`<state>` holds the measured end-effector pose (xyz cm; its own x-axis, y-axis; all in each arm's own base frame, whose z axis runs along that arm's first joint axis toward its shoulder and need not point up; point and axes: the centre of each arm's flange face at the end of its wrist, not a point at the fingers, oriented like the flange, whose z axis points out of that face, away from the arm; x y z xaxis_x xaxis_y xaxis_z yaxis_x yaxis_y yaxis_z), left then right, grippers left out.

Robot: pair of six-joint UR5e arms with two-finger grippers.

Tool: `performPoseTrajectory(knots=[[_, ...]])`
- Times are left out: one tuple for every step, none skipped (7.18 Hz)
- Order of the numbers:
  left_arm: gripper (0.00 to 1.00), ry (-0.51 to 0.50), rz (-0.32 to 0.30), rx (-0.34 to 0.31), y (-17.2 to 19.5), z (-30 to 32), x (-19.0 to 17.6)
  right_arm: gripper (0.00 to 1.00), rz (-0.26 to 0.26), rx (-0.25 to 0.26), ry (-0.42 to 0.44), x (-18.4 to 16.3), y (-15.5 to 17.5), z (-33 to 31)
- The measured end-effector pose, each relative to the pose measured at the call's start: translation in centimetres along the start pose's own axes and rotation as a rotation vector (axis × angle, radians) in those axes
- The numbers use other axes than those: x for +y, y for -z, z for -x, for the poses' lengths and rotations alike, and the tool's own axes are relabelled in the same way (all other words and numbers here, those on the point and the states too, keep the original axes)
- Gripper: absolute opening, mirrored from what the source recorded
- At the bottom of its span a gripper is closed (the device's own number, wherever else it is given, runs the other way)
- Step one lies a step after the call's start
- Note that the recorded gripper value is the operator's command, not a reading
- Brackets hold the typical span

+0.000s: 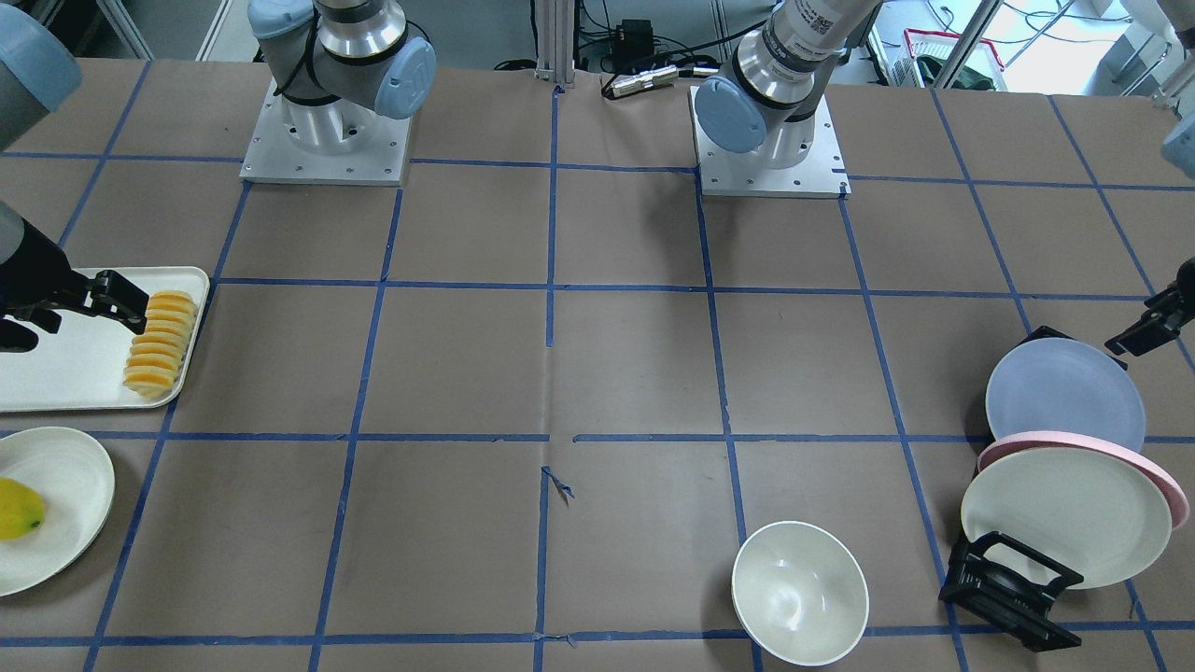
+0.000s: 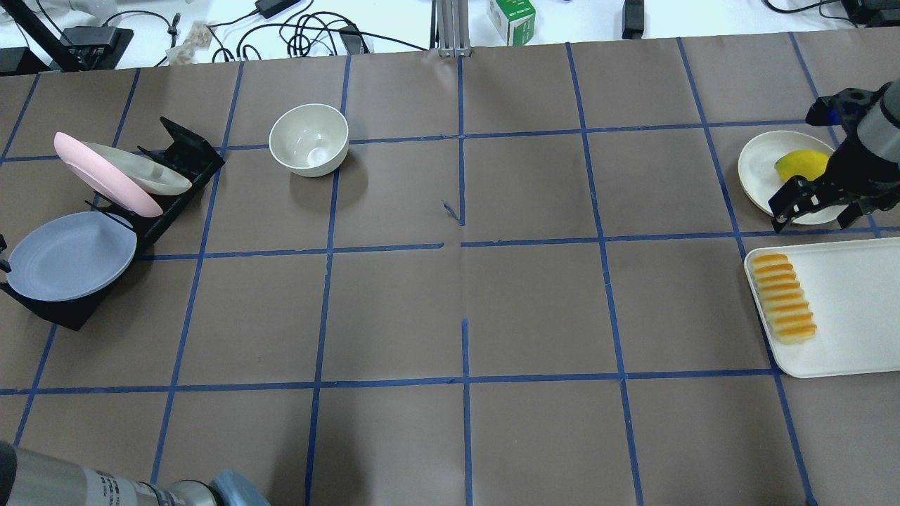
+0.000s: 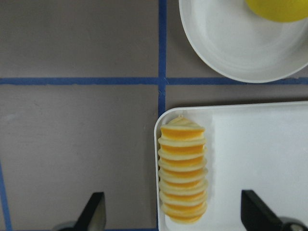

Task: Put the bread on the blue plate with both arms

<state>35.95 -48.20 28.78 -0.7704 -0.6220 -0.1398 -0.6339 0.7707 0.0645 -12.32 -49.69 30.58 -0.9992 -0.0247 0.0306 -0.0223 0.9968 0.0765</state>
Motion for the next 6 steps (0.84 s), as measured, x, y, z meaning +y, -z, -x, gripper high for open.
performPoseTrajectory(knots=[[0.94, 0.004, 0.010, 0.003, -0.8, -0.1, -0.3, 1.00, -0.012, 0.002, 0.018, 0.8, -2.3, -0.4], [0.90, 0.012, 0.015, 0.005, -1.6, -0.3, -0.6, 1.00, -0.021, 0.004, 0.027, 1.2, -4.2, -0.6], [0.89, 0.020, 0.012, 0.006, -2.3, -0.4, -1.0, 1.00, -0.024, 0.004, 0.027, 1.4, -5.9, -0.8], [0.89, 0.024, 0.000, 0.019, -2.7, -0.7, -1.3, 1.00, -0.013, -0.008, 0.018, 1.5, -7.5, -1.3], [0.65, 0.025, -0.012, 0.039, -3.0, -1.1, -1.6, 1.00, 0.002, -0.025, 0.003, 1.6, -8.8, -2.1], [0.62, 0.026, -0.015, 0.051, -3.3, -1.3, -1.8, 1.00, 0.017, -0.040, -0.015, 1.8, -9.8, -2.9]])
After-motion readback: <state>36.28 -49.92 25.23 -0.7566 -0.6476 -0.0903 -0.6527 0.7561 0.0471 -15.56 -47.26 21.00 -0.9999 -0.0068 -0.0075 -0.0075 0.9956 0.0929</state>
